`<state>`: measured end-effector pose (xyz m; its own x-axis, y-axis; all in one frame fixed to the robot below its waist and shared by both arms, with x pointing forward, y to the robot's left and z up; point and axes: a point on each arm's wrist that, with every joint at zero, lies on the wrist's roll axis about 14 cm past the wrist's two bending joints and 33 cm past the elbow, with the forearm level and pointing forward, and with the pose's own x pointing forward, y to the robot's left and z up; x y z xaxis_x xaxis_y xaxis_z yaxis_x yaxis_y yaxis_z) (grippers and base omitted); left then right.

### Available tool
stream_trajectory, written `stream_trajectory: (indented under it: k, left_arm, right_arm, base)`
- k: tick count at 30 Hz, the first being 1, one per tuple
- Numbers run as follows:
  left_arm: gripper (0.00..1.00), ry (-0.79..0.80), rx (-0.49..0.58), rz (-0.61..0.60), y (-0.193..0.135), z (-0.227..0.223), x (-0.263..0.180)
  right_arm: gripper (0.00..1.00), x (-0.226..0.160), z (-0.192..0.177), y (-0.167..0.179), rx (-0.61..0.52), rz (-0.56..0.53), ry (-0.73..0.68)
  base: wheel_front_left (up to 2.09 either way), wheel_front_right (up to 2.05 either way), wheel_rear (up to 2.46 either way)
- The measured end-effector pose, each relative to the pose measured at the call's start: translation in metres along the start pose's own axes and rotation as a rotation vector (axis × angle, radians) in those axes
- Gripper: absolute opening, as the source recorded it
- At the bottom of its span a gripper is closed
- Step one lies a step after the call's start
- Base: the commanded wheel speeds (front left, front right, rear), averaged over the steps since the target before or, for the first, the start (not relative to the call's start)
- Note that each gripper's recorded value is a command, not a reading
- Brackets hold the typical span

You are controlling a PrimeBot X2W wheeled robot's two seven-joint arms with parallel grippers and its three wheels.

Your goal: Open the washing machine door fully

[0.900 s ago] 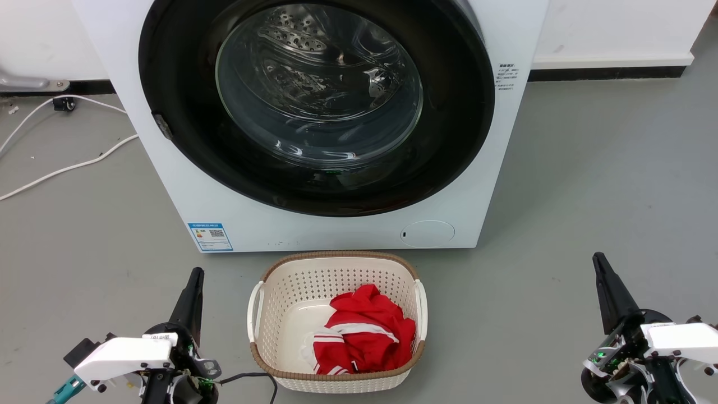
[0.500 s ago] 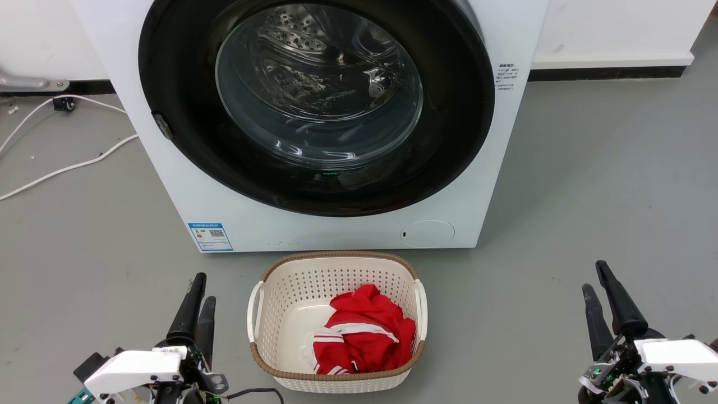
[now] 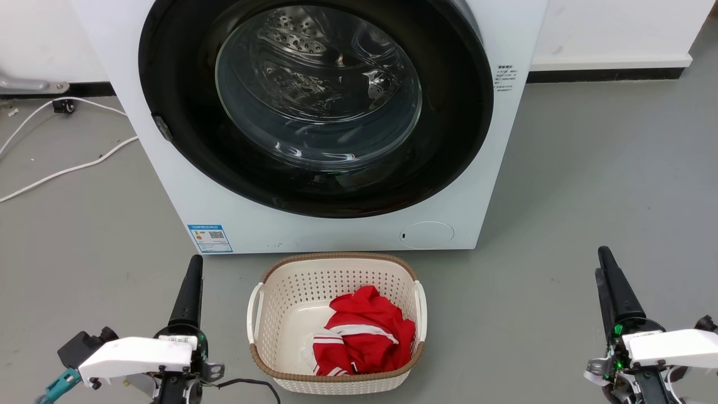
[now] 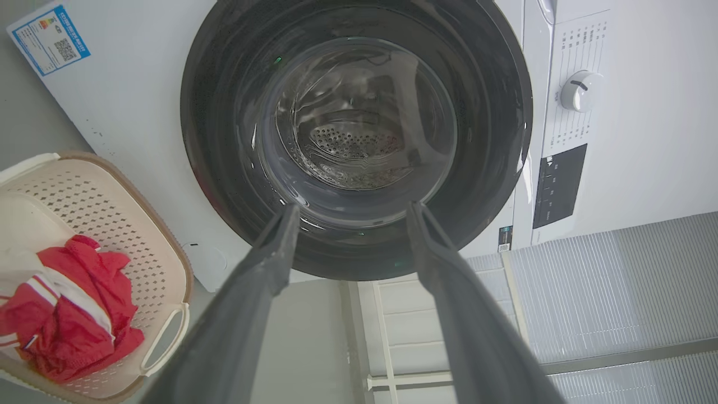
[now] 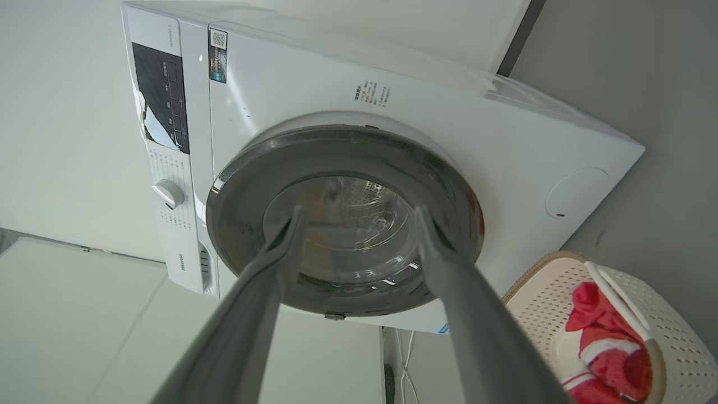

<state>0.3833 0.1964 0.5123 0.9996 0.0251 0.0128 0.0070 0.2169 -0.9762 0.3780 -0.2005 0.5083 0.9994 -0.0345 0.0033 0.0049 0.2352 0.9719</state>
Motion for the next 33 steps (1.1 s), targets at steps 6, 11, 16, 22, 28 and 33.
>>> stream_trajectory:
  k: [6,11,16,22,28,33]
  left_arm:
    - [1.00,0.001,0.144,-0.027,-0.009,-0.002,0.001]
    - [1.00,0.006,0.265,-0.040,-0.012,-0.006,0.001]
    - [1.00,0.009,0.376,-0.042,-0.013,-0.009,0.001]
    - [1.00,0.010,0.495,-0.043,-0.013,-0.011,0.000]
    - [1.00,0.002,0.598,-0.050,-0.016,-0.012,0.001]
    - [1.00,-0.004,0.680,-0.061,-0.019,-0.013,0.000]
  right_arm:
    - [1.00,0.000,-0.001,0.010,-0.170,0.032,0.001]
    - [1.00,-0.002,-0.003,0.012,-0.306,0.041,0.002]
    - [1.00,-0.003,-0.004,0.013,-0.422,0.047,-0.002]
    - [1.00,-0.004,-0.005,0.015,-0.542,0.056,-0.004]
    - [1.00,-0.006,-0.007,0.019,-0.646,0.076,-0.008]
    - [1.00,-0.007,-0.008,0.024,-0.730,0.097,-0.013]
  base:
    - [0.00,0.00,0.00]
    - [0.00,0.00,0.00]
    - [0.00,0.00,0.00]
    - [0.00,0.00,0.00]
    - [0.00,0.00,0.00]
    - [0.00,0.00,0.00]
